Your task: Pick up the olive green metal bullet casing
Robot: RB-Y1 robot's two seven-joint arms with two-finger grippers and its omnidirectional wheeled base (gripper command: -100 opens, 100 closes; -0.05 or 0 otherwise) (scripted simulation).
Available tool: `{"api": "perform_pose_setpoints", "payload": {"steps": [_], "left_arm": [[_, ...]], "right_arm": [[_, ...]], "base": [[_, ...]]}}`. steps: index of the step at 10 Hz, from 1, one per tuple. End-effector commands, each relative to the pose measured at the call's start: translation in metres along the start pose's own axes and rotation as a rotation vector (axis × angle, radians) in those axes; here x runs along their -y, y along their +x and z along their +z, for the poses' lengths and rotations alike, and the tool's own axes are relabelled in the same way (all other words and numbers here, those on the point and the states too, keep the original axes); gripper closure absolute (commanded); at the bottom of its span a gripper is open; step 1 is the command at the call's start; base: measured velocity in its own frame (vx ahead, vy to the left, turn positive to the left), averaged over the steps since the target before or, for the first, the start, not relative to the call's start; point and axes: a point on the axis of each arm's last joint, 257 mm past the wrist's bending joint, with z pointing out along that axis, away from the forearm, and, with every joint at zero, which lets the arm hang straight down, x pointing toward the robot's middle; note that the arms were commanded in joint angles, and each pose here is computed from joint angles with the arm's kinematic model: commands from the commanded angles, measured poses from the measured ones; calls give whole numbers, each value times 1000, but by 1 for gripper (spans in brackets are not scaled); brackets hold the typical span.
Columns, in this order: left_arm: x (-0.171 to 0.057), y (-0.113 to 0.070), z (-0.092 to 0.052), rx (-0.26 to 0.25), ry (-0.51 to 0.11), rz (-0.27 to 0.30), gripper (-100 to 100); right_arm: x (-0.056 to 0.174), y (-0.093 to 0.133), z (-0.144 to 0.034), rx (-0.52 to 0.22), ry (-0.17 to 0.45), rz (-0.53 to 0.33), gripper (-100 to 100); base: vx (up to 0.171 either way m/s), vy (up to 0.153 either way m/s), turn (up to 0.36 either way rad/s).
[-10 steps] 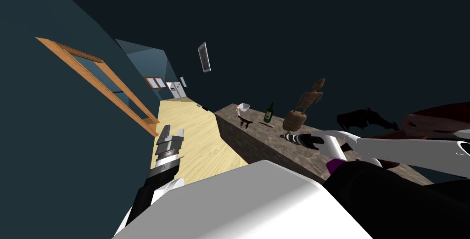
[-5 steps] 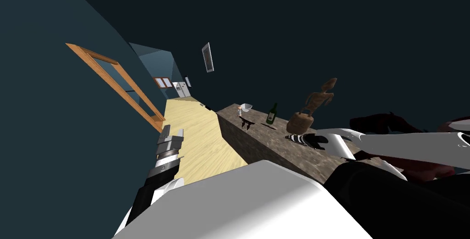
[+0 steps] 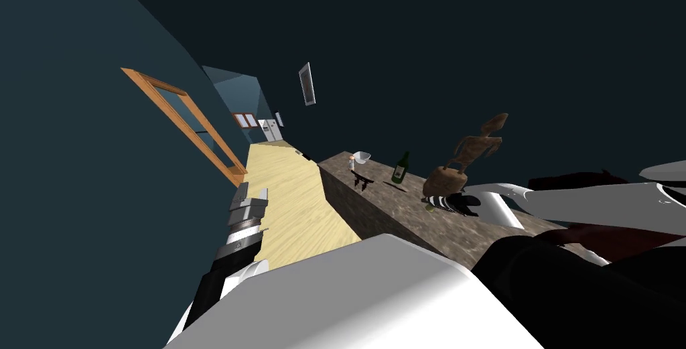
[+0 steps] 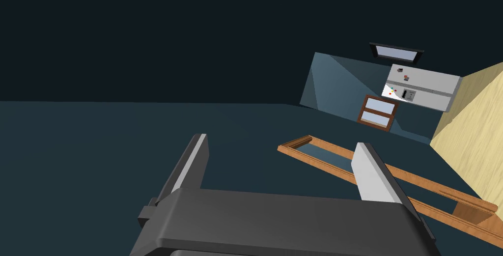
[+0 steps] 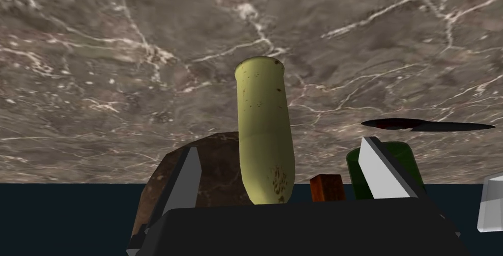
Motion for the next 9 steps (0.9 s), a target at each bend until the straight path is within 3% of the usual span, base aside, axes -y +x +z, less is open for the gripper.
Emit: {"api": "perform_pose_setpoints", "payload": {"steps": [1,9], "left_arm": [[0,0,0,0,0,0,0],[0,0,0,0,0,0,0]], "right_arm": [[7,3,1,-1,12,19,-100],[40,19,3,-1,72,104,-100]], "base": [[-20,-9,149],[-47,-15,140]]}}
